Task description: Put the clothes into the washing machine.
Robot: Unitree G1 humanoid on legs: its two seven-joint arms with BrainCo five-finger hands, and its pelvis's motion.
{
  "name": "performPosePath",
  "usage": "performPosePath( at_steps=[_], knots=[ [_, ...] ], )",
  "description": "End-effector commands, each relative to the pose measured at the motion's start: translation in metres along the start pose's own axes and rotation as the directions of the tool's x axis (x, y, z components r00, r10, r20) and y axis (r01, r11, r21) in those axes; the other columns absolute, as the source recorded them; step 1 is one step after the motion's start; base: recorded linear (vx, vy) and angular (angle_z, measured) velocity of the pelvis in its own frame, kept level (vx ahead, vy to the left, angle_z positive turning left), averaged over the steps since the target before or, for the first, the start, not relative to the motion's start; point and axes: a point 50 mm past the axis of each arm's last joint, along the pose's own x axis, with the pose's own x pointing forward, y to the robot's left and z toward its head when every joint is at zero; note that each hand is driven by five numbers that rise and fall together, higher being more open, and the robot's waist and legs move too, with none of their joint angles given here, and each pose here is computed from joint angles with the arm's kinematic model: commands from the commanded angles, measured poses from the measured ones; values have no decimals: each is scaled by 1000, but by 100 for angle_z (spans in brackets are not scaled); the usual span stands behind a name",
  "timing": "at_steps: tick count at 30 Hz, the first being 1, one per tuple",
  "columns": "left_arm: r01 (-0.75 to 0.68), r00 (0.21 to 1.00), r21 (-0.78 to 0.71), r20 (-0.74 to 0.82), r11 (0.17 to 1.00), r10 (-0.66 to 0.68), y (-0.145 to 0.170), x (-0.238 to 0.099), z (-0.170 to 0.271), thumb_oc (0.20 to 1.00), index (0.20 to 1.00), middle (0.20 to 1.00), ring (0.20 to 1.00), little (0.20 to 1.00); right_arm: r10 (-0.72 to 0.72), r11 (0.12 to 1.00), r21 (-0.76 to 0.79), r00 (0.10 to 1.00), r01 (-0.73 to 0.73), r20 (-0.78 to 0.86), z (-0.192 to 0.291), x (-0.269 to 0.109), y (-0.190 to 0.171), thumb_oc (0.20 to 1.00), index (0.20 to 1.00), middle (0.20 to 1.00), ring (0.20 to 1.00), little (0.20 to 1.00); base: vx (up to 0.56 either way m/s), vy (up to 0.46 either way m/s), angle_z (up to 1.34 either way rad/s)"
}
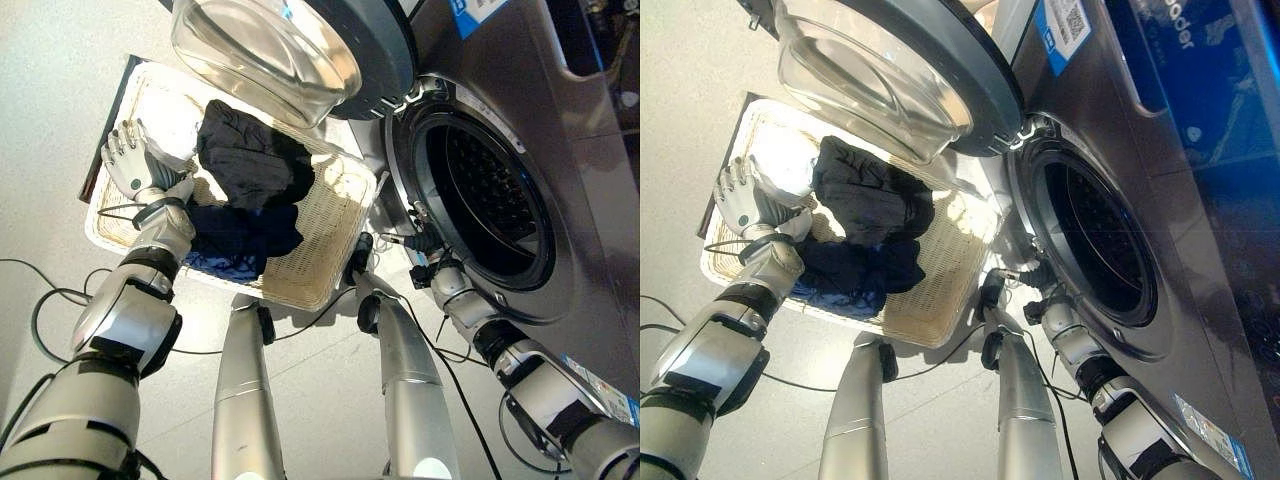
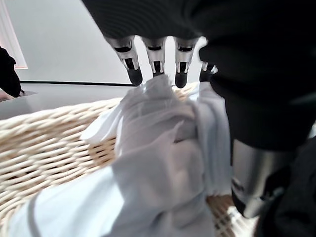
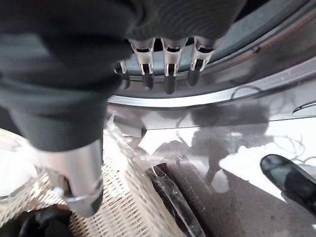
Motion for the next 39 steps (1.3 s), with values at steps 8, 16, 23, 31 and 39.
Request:
performPosePath(
  at_steps=[8, 16, 23, 31, 39],
  knots=[
    [89, 995, 70, -59, 994, -85, 8, 12, -11, 1000, 1000, 1000, 1000, 1000, -57, 997, 56, 998, 55, 28, 3, -4, -21, 1000, 1000, 1000, 1000, 1000, 0, 28, 0],
    [144, 988, 57, -55, 988, -141, 12, 20, -3, 799, 799, 799, 799, 799, -82, 993, 93, 994, 75, 73, 18, 2, -24, 1000, 1000, 1000, 1000, 1000, -2, 0, 0],
    [109, 994, 51, 18, 993, -110, 12, 18, 5, 200, 200, 200, 200, 200, -92, 991, 107, 994, 85, 62, 16, 1, -25, 1000, 1000, 1000, 1000, 1000, -2, -9, 0],
    [-12, 999, 22, 46, 1000, 11, 14, 14, 1, 200, 200, 200, 200, 200, -102, 986, 136, 994, 96, 41, 6, -3, -27, 1000, 1000, 1000, 1000, 1000, -2, -15, 0],
    [-51, 996, -10, 71, 999, 52, 10, 6, 1, 200, 200, 200, 200, 200, -99, 985, 144, 995, 97, 9, -2, -7, -21, 1000, 1000, 1000, 1000, 1000, 0, 0, 0]
  ],
)
